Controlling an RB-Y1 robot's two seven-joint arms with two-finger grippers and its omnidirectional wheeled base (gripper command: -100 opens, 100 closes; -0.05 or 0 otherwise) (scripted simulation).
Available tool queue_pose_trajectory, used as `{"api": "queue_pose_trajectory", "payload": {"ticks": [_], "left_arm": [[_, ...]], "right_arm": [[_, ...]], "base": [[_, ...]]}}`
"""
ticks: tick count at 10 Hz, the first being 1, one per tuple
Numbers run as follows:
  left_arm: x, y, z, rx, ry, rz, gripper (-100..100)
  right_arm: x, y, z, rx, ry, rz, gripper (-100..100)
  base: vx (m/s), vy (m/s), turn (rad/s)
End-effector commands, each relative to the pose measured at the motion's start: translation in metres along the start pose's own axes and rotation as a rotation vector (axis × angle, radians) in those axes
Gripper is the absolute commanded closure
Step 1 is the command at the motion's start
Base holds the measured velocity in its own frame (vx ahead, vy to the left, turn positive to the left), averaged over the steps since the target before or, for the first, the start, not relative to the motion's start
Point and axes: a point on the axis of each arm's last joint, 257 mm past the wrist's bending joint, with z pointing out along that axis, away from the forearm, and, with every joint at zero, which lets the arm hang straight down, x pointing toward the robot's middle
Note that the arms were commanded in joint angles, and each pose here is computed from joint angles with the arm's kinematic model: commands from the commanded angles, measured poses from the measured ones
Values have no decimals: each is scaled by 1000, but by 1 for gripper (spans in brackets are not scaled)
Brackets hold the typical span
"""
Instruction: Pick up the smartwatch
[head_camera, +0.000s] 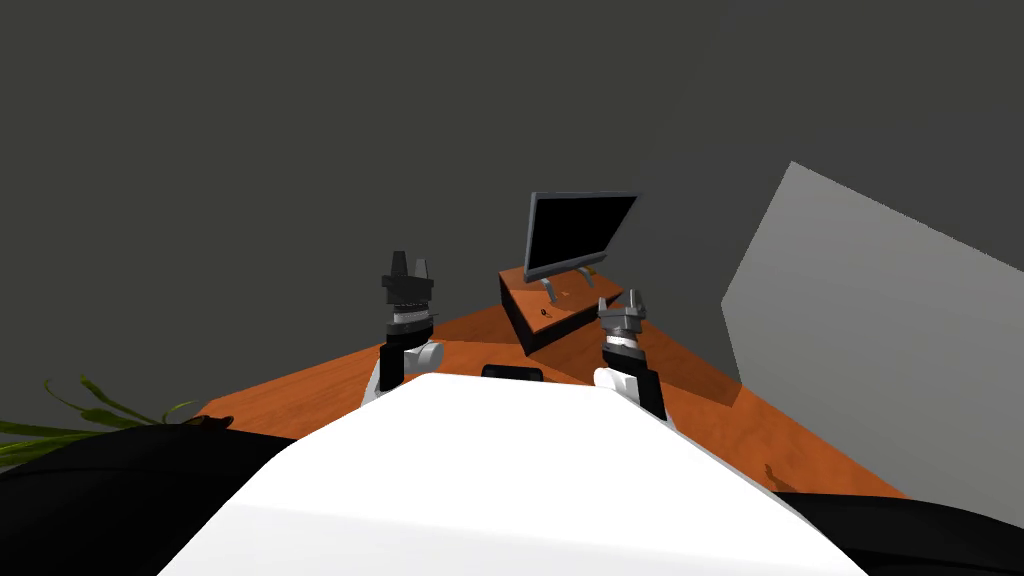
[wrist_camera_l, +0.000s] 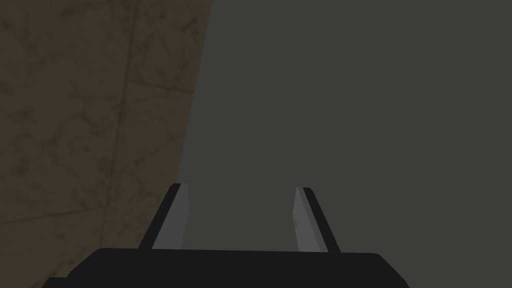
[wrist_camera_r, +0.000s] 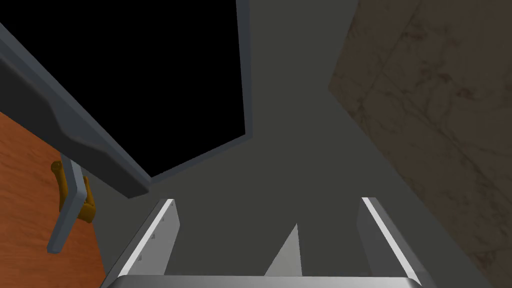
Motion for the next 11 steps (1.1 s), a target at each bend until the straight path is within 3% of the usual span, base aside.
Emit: {"api": "queue_pose_trajectory", "payload": {"ticks": [1, 6, 7, 10, 11], "left_arm": [[0, 0, 0, 0, 0, 0, 0], [0, 0, 0, 0, 0, 0, 0], [0, 0, 0, 0, 0, 0, 0], [0, 0, 0, 0, 0, 0, 0], [0, 0, 0, 0, 0, 0, 0]], "right_arm": [[-8, -12, -3, 28, -25, 70, -100], [-51, -61, -19, 155, -134, 286, -100], [-53, -61, -19, 152, -144, 309, -100], [-83, -94, -36, 229, -235, 446, -100], [-85, -95, -36, 224, -247, 481, -100]], "base": [[-30, 88, 59], [-11, 78, 100], [0, 77, 74], [0, 73, 126], [7, 65, 67]]}}
